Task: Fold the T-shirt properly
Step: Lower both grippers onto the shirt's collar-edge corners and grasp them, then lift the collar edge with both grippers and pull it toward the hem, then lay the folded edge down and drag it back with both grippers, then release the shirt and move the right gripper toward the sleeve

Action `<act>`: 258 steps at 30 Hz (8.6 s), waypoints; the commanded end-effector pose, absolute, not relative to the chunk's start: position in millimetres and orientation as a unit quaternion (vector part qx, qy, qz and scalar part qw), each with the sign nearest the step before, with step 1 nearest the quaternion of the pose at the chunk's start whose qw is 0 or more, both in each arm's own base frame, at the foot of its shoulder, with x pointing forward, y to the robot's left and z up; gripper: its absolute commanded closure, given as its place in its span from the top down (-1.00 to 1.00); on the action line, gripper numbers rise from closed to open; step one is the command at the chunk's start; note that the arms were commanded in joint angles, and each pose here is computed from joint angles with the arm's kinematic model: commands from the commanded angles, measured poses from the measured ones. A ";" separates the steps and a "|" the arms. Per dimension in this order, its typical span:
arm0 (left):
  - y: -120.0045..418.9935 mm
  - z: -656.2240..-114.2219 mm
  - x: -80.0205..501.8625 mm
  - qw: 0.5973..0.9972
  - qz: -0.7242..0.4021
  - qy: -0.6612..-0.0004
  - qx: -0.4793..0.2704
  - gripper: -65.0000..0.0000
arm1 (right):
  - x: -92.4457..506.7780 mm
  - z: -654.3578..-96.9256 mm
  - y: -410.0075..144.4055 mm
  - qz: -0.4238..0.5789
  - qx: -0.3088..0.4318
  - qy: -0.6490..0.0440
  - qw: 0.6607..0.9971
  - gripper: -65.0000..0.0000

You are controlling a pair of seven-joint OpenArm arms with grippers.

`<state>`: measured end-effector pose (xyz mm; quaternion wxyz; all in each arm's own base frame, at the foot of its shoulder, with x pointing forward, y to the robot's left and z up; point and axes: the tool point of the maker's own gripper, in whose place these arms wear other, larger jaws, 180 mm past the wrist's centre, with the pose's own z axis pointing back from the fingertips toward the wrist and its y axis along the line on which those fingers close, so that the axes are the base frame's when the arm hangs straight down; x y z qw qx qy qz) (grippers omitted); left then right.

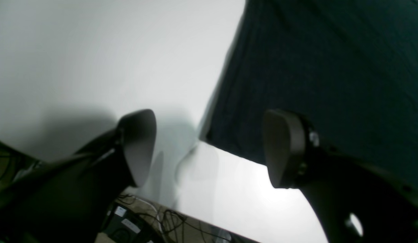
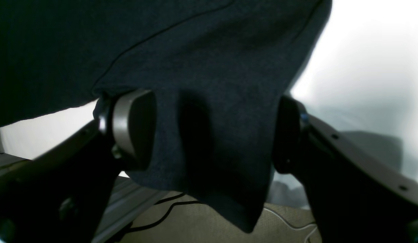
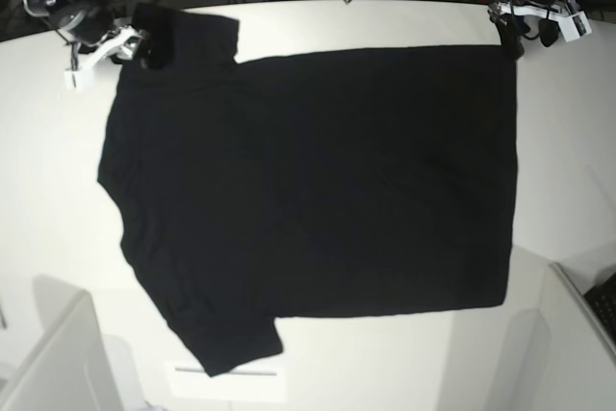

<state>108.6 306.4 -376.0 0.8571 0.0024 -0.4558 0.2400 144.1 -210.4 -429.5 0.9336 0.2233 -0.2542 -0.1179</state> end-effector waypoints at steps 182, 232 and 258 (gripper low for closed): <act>340.6 -390.9 214.9 0.782 0.457 -0.395 -0.155 1.00 | 223.3 -416.4 -235.6 -0.357 0.246 -0.328 0.839 0.16; 320.2 -392.9 140.5 0.865 0.369 -0.329 -0.080 -1.00 | 152.8 -425.6 -281.3 -0.411 0.177 -0.283 0.848 -1.00; 340.0 -391.4 110.8 0.855 0.403 -0.323 -0.051 0.03 | 118.0 -423.1 -273.7 -0.414 0.178 -0.230 0.863 -0.08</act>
